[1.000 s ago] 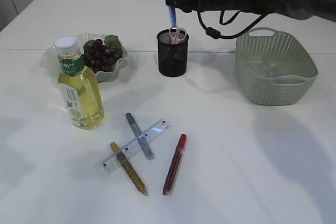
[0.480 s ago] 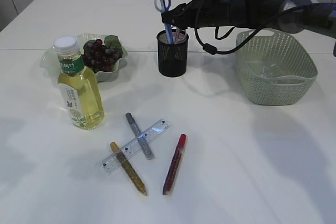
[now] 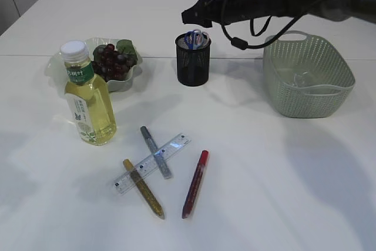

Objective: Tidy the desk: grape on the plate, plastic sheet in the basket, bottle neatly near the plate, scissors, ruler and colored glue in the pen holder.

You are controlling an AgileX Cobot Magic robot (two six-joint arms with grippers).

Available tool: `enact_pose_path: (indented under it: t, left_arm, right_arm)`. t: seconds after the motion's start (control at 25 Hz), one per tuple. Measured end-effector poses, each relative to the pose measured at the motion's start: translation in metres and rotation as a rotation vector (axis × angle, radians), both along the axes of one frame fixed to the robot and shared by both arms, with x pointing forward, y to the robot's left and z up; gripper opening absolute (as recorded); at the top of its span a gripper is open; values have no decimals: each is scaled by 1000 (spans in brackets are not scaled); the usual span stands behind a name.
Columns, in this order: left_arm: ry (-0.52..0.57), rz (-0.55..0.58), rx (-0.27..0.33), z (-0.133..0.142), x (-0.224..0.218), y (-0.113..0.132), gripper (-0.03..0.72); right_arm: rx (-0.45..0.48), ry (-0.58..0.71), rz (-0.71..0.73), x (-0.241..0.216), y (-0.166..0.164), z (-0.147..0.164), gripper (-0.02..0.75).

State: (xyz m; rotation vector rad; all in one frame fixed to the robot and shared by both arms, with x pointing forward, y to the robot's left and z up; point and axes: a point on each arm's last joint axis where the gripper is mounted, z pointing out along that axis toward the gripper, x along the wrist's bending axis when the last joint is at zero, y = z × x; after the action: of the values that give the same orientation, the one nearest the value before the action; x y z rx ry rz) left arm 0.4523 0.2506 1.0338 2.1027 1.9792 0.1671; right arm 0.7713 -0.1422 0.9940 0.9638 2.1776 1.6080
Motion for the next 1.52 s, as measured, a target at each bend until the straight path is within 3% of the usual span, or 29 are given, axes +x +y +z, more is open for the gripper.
enact_pose_path:
  t: [0.4,0.76,1.2,1.52]
  left_arm:
    - [-13,1,-3,0,1,0,363]
    - [-19,0,-2,0,2,0,362]
    - [-12,0,0,0,1,0,362]
    - [-32,1,-5,1,3,0,363]
  right_arm:
    - [-336,287,-138,-55,-7,78,396]
    - [-582,486,-91,-104,43,77,396]
    - [-642,461,-19,-124,78,76,386]
    - [-715,589,39,-144,72,40,384]
